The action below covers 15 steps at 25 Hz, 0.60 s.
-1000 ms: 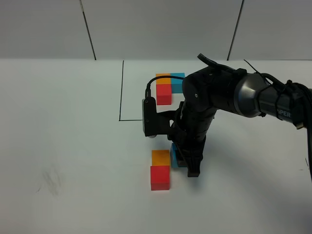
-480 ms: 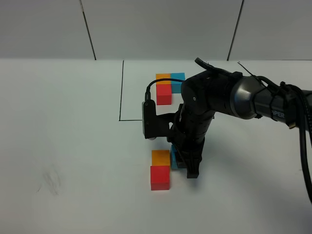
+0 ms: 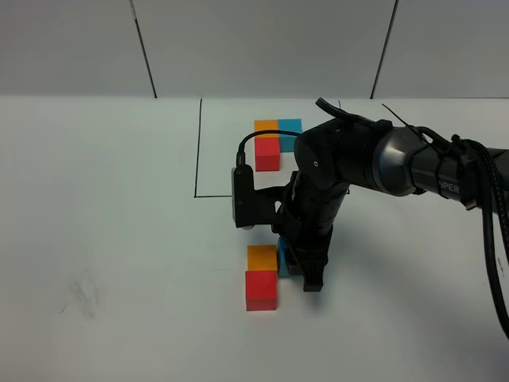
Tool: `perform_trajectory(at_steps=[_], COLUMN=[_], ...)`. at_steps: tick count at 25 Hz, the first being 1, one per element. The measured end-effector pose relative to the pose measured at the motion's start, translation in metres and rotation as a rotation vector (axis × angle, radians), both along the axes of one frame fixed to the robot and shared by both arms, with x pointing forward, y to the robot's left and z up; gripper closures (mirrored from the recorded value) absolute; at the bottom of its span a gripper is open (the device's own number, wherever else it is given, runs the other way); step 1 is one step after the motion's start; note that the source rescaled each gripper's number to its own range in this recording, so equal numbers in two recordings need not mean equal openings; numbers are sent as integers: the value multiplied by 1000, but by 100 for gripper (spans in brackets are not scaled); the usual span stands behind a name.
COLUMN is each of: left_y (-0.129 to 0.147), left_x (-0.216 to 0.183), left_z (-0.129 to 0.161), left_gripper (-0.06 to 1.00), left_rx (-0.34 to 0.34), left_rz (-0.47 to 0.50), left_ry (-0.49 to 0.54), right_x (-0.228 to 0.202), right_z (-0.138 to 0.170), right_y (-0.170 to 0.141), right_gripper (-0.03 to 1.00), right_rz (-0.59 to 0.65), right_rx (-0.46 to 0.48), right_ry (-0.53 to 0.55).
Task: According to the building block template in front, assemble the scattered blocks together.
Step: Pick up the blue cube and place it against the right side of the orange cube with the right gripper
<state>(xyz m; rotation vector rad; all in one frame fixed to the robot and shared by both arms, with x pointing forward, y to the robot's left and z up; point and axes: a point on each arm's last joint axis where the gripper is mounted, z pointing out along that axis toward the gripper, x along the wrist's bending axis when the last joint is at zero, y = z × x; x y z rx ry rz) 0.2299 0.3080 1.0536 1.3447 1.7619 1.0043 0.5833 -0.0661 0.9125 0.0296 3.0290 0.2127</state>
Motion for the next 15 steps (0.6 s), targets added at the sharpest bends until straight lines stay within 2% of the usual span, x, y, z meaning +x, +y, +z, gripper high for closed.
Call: perform_trajectory(at_steps=[15], left_y=[0], left_x=[0], left_z=[0], left_gripper=[12], left_rx=[0], left_rz=[0], left_ry=[0], right_x=[-1], right_z=[-10], right_y=[3], right_gripper=[50], right_rz=[-26], right_rx=[17], right_ry=[29])
